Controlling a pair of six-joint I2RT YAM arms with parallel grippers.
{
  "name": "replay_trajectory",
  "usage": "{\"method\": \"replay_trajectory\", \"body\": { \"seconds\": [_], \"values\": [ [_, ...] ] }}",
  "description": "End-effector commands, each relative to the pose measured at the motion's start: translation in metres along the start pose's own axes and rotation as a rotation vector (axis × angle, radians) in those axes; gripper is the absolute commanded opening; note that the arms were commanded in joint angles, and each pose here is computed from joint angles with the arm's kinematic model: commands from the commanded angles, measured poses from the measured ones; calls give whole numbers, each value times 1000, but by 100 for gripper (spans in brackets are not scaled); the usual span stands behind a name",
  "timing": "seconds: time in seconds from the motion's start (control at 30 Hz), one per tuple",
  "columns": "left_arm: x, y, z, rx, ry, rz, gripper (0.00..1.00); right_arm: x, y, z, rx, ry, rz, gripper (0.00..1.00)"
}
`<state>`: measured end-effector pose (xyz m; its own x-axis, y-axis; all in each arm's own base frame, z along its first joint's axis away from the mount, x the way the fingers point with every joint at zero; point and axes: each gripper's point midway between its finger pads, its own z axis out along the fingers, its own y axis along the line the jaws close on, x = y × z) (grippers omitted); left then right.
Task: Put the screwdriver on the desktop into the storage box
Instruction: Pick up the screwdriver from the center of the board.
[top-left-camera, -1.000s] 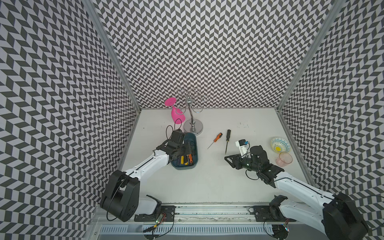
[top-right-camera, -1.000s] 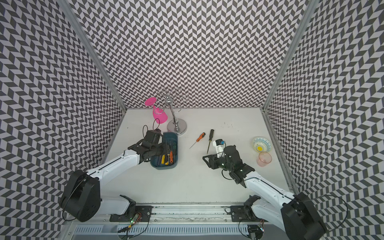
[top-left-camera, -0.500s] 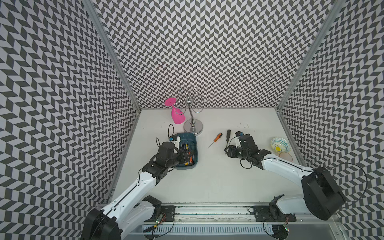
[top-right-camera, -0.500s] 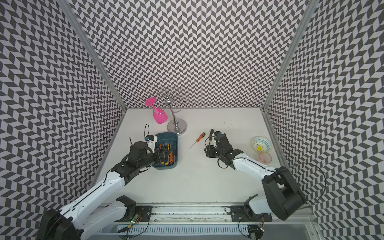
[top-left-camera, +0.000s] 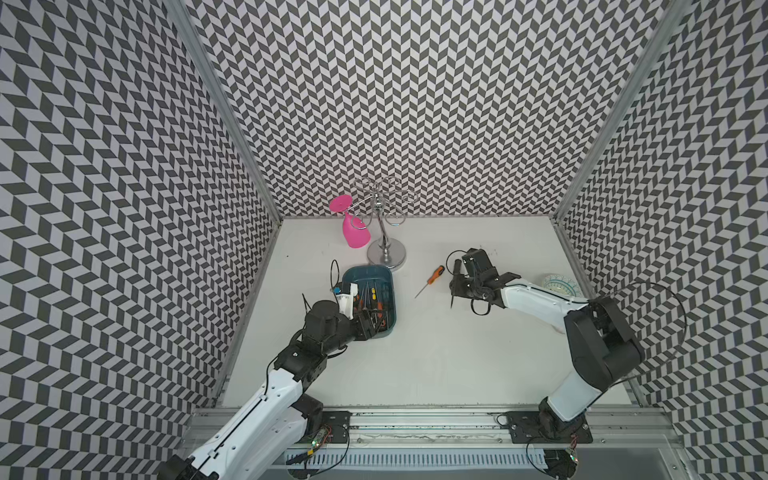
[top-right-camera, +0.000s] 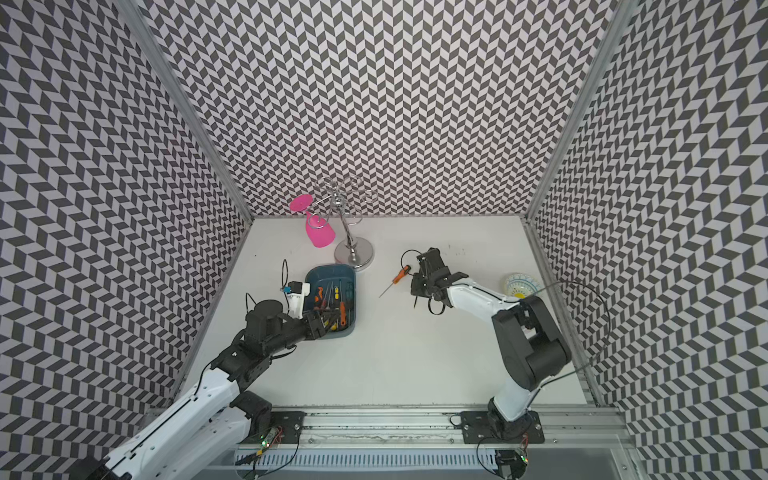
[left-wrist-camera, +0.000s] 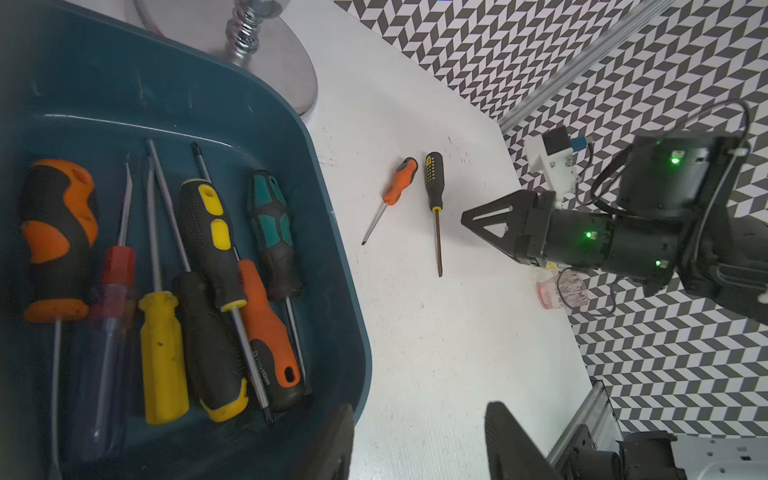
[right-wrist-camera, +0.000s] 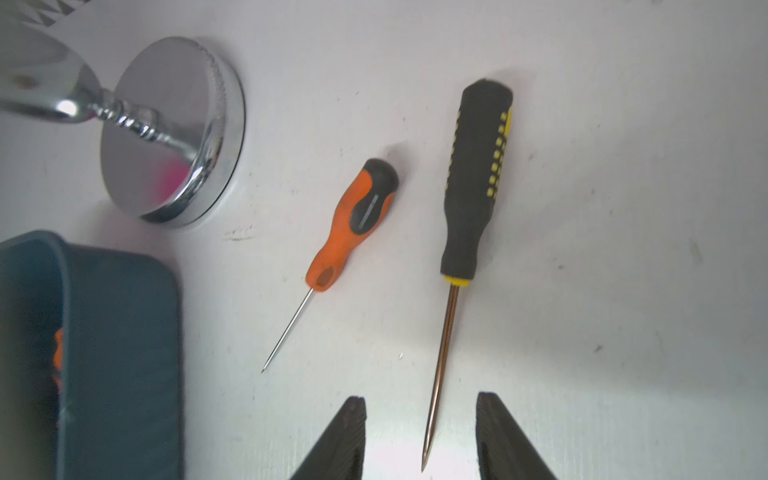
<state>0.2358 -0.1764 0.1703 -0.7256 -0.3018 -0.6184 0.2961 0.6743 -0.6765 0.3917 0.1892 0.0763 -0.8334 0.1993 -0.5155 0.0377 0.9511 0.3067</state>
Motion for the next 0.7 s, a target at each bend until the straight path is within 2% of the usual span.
{"method": "replay_trajectory", "body": {
  "seconds": [0.0,0.37,0.67],
  "values": [
    [-3,-11,-3,49,-18,16,54,-15,-13,10,79,-14,14,47],
    [2,-11,-6,58,-12,2,54,-25,-14,49,105,46,15,46],
    [2,-11,-6,60,-16,-6,54,-18,-20,69,132,85,-4,38]
  ]
}}
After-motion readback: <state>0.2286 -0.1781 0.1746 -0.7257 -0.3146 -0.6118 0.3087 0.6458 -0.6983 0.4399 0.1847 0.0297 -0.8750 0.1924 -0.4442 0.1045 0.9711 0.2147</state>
